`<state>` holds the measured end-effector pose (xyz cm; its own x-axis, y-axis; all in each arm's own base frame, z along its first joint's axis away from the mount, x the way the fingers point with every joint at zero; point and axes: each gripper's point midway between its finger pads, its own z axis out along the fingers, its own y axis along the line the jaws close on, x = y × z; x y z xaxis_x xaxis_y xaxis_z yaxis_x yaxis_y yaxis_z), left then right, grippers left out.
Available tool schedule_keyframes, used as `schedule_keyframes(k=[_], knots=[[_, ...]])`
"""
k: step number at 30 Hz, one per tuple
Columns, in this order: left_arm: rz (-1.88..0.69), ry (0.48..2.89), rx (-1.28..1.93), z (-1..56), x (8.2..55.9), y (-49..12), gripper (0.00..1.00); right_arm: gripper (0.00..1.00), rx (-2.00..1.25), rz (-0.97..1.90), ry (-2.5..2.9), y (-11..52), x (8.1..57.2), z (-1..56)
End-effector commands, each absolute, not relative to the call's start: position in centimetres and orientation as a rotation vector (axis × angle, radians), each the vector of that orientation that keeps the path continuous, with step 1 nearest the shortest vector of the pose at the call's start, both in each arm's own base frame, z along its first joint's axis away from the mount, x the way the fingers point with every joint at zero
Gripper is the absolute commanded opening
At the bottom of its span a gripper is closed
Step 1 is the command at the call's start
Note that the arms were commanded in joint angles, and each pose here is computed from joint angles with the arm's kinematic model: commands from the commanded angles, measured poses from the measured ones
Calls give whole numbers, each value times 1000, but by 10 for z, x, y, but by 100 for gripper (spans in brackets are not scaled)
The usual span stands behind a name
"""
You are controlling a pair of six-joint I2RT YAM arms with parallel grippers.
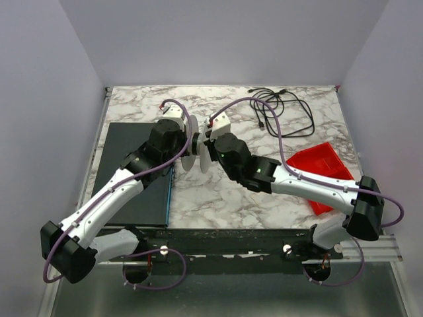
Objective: Wrap the cables
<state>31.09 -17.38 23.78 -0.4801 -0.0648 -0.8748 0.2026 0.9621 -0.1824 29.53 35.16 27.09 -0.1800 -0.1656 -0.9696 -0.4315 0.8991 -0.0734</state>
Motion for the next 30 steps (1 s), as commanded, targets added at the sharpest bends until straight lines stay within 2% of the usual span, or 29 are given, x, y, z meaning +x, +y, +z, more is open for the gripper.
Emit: schedule_keyframes(k=[1, 12, 22, 30], knots=[[-385, 1982, 236, 264, 299, -184, 0, 13, -334, 144, 1650, 340, 314, 308], [-421, 1977, 344, 272, 279, -188, 0, 23, -297, 209, 1689, 324, 336, 303], [-527, 1926, 394, 295, 258, -192, 0, 23, -295, 479, 1814, 305, 367, 256], [-669, 1874, 381, 331, 237, -197, 0, 23, -312, 748, 1865, 317, 377, 215]])
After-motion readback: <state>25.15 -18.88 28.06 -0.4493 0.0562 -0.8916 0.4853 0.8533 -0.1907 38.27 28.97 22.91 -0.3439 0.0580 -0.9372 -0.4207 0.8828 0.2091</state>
